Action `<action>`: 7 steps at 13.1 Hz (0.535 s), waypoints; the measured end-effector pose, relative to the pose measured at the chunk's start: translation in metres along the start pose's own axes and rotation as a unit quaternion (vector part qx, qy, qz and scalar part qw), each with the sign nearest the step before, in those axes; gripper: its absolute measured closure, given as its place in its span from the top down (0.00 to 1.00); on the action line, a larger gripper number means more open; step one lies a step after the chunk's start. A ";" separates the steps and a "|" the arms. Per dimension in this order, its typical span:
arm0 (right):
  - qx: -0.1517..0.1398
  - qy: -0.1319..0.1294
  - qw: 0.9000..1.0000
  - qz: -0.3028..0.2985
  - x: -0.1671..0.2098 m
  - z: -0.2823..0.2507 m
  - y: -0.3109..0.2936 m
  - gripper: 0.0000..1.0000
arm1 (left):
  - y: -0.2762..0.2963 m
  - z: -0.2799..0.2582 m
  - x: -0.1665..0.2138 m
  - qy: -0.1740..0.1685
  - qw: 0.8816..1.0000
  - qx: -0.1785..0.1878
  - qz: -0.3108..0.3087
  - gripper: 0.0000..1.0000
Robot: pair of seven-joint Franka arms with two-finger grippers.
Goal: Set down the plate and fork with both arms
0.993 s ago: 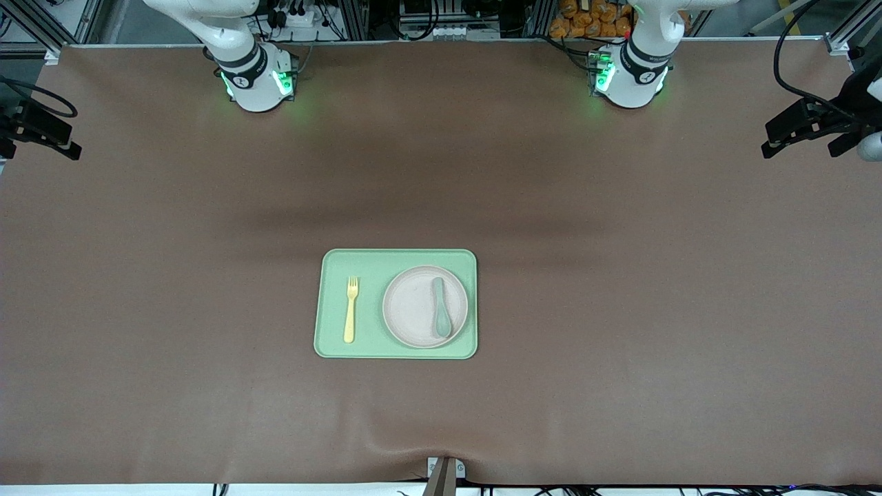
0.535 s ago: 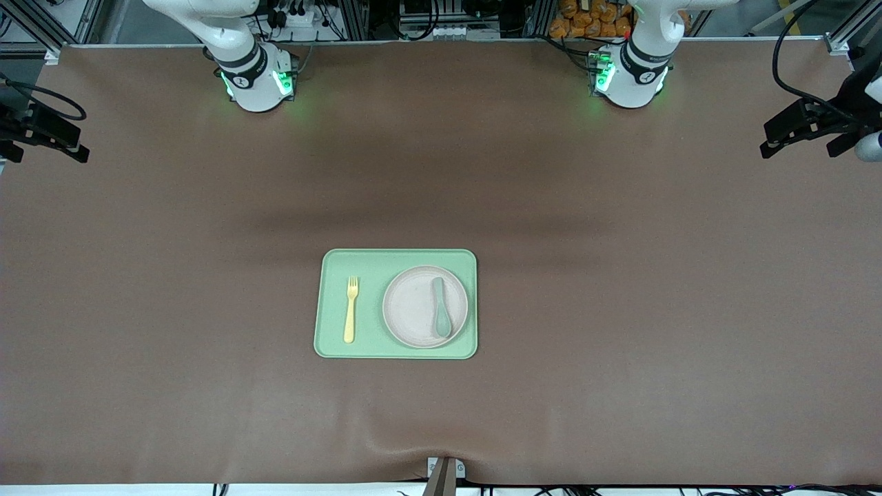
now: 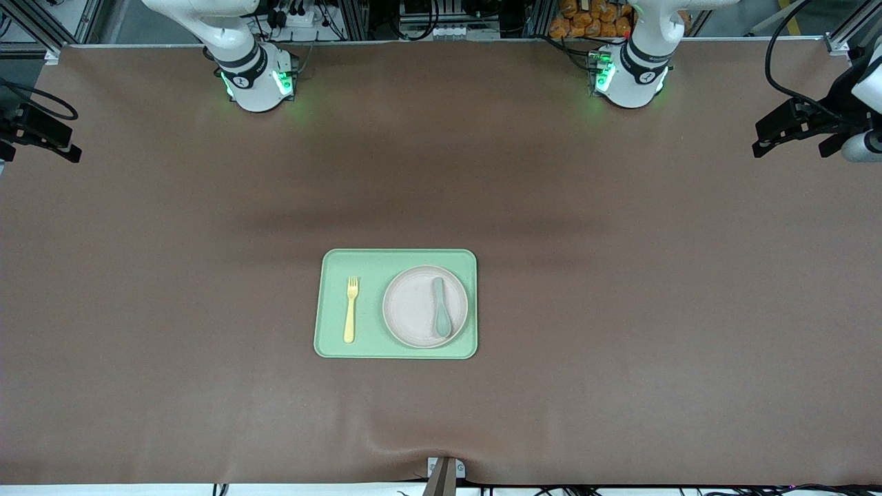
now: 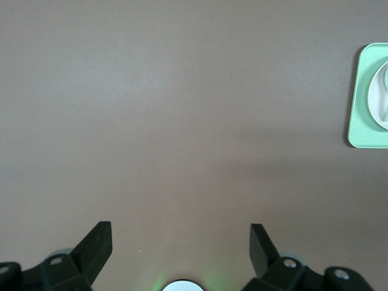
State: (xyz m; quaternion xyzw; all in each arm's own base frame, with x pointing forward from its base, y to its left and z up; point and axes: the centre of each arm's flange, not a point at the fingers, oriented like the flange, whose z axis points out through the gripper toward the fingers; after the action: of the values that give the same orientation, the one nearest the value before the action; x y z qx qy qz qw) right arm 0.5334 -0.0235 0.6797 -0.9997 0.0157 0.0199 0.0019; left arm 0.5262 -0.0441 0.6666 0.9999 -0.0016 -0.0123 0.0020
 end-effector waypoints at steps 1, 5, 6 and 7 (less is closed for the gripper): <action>0.000 0.000 1.000 0.000 0.000 0.000 0.000 1.00 | 0.000 0.000 0.000 0.000 1.000 0.000 0.000 1.00; 0.000 0.000 1.000 0.000 0.000 0.000 0.000 1.00 | 0.000 0.001 0.000 -0.001 1.000 0.000 0.000 1.00; 0.000 0.000 1.000 -0.001 0.000 0.000 -0.001 1.00 | 0.002 0.001 0.000 -0.002 1.000 0.000 0.002 1.00; 0.000 0.001 1.000 -0.002 0.000 0.000 -0.002 1.00 | 0.005 0.002 0.000 -0.003 1.000 0.000 0.004 1.00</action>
State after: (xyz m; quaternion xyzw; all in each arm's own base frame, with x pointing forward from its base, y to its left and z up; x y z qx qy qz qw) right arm 0.5338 -0.0215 0.6796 -0.9997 0.0138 0.0194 0.0019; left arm 0.5257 -0.0487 0.6646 0.9999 -0.0059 -0.0149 0.0016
